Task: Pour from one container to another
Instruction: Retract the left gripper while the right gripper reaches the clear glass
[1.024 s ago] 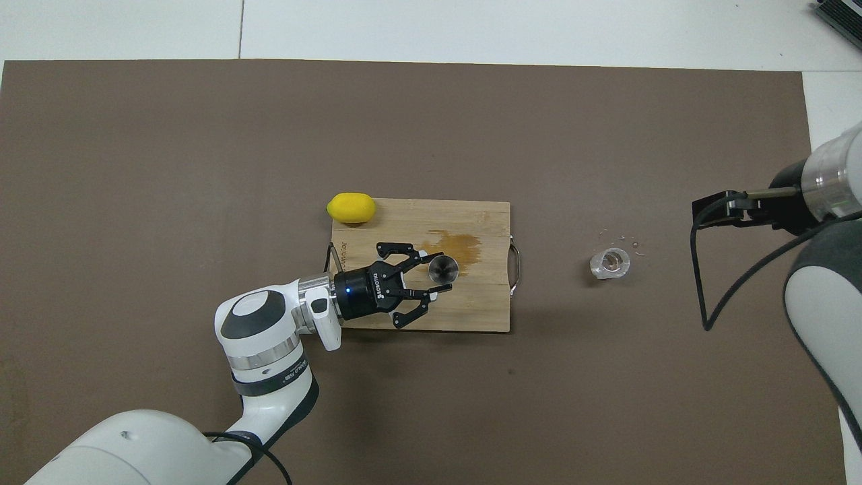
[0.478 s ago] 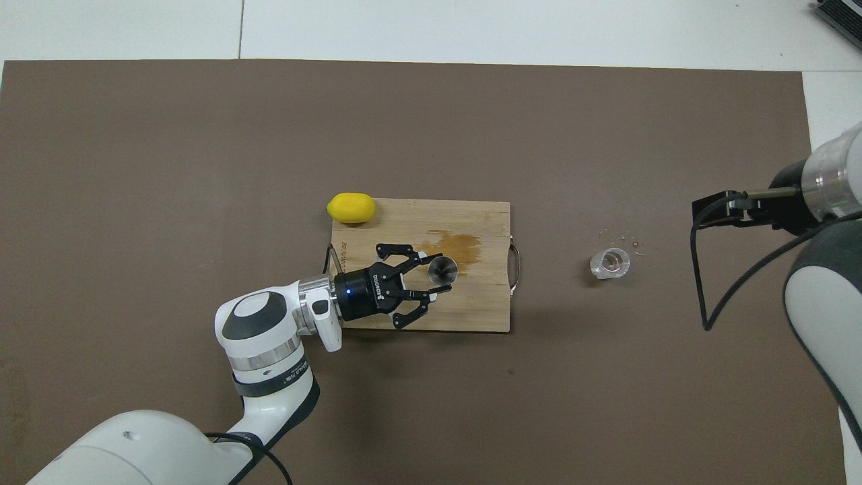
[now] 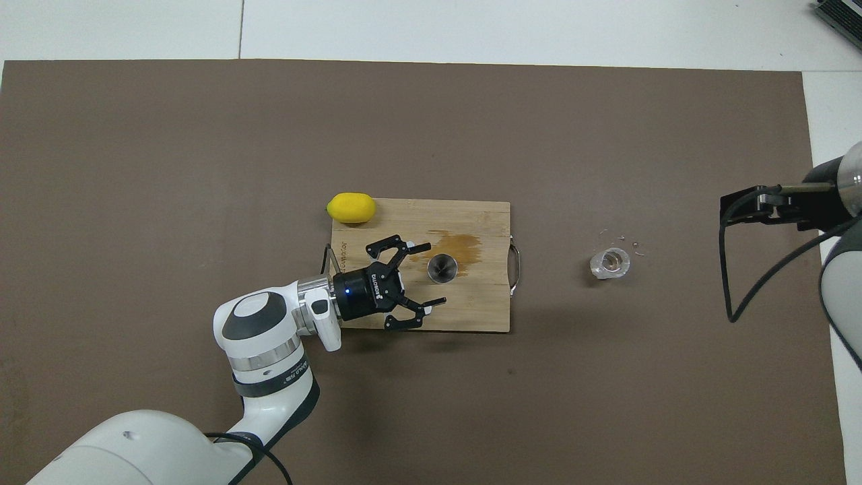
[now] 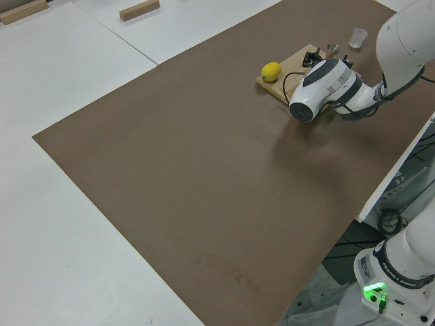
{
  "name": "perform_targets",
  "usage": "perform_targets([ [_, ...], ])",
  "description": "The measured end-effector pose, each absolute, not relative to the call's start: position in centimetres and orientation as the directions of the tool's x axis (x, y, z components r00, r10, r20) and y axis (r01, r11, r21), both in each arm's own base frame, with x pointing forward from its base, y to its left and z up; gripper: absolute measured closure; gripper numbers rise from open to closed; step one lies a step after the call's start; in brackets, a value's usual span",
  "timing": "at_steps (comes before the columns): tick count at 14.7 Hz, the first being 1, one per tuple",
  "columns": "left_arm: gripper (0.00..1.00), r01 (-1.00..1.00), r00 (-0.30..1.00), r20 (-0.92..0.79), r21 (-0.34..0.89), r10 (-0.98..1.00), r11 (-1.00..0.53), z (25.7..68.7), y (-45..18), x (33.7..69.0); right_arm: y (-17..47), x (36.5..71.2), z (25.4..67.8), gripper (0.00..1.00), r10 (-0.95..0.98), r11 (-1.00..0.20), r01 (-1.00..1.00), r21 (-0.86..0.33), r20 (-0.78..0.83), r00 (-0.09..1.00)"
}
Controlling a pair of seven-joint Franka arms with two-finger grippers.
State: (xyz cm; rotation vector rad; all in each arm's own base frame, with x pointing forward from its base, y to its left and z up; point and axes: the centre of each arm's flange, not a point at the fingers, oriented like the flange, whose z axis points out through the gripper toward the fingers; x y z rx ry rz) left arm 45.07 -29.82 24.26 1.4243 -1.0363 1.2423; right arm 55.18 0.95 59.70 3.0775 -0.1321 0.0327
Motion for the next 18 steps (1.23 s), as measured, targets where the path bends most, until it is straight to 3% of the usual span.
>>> perform_targets([
  [6,0.00,-0.964,0.138,0.990,0.130,-0.019,-0.232,23.7,-27.8,45.7,1.2,55.4,59.8,0.00,-0.113,-0.992,-0.115,0.057,0.042,0.993],
  [11,0.00,-0.963,0.139,0.989,0.126,-0.040,-0.240,22.8,-24.1,46.4,2.1,56.6,58.4,0.00,-0.411,-0.912,-0.410,-0.037,0.065,0.909],
  [14,0.00,-0.971,0.126,0.990,0.109,-0.067,-0.215,22.5,-21.0,46.9,2.4,57.5,56.0,0.00,-0.625,-0.778,-0.622,-0.090,0.006,0.781],
  [18,0.00,-0.982,0.097,0.990,0.079,-0.100,-0.173,22.4,-15.8,47.9,0.8,58.0,51.9,0.00,-0.824,-0.519,-0.845,-0.127,-0.190,0.534],
])
